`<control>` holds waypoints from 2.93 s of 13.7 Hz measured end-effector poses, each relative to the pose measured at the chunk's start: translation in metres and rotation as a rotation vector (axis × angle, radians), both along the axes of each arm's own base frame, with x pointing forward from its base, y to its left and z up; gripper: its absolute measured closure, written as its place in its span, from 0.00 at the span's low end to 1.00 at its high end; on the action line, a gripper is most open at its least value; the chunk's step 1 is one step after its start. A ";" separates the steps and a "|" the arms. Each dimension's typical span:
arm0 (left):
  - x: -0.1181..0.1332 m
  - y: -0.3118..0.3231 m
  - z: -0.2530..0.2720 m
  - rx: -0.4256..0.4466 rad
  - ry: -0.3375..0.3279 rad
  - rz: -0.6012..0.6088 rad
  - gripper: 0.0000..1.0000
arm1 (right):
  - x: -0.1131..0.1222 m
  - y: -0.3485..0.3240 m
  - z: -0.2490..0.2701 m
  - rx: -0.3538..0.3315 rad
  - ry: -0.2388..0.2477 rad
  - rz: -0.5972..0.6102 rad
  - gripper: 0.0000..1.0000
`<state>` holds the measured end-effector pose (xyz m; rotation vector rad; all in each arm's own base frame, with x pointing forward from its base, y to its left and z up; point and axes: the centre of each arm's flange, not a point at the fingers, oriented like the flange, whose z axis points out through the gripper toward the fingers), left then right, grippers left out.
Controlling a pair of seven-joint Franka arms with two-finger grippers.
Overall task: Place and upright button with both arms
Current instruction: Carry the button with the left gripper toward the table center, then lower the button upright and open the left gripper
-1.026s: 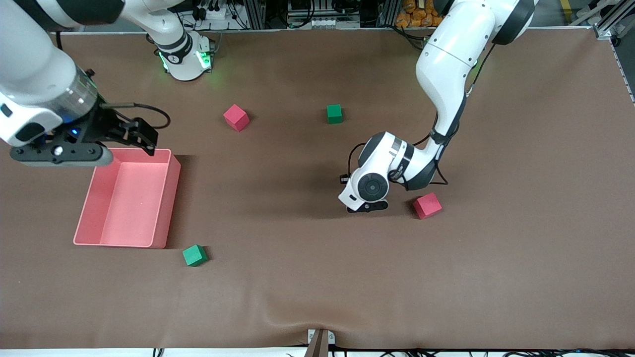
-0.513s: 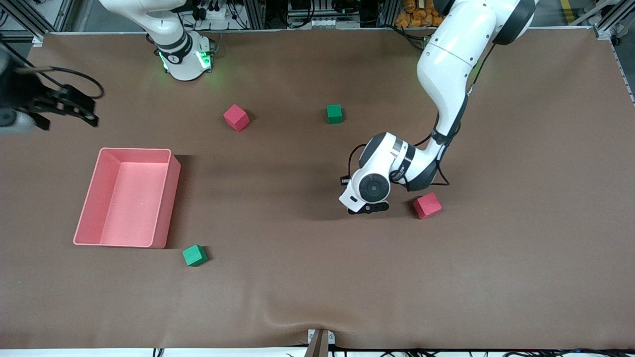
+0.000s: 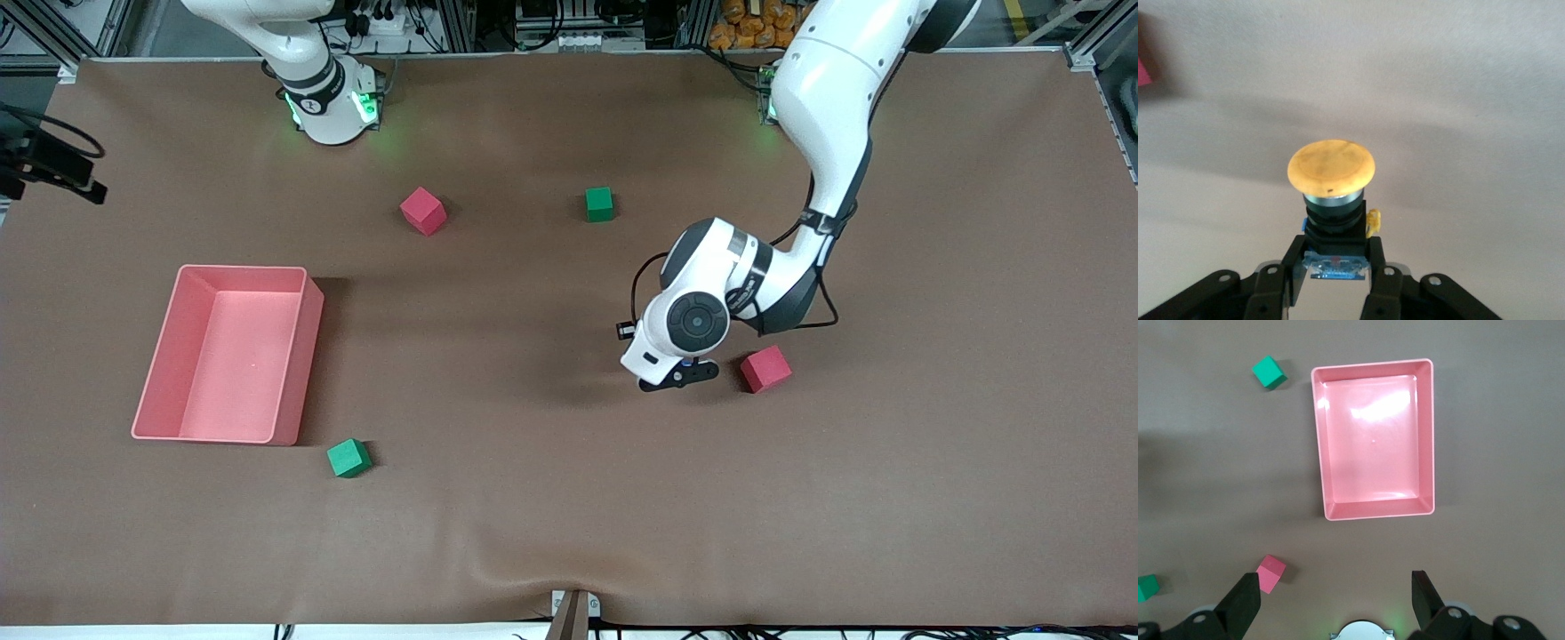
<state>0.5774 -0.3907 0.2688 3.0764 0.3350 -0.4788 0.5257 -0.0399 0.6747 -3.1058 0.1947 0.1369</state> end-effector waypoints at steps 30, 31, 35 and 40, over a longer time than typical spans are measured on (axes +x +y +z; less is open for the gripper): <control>-0.148 -0.191 -0.136 0.214 -1.164 0.003 0.59 | 0.013 0.004 -0.006 0.002 -0.072 -0.119 0.00; -0.149 -0.190 -0.142 0.219 -1.167 -0.008 0.59 | 0.013 0.004 -0.006 0.002 -0.073 -0.119 0.00; -0.149 -0.185 -0.158 0.241 -1.177 -0.038 0.59 | 0.013 0.005 -0.007 0.002 -0.070 -0.118 0.00; -0.153 -0.186 -0.162 0.247 -1.194 -0.030 0.44 | 0.014 0.009 -0.009 0.002 -0.066 -0.110 0.00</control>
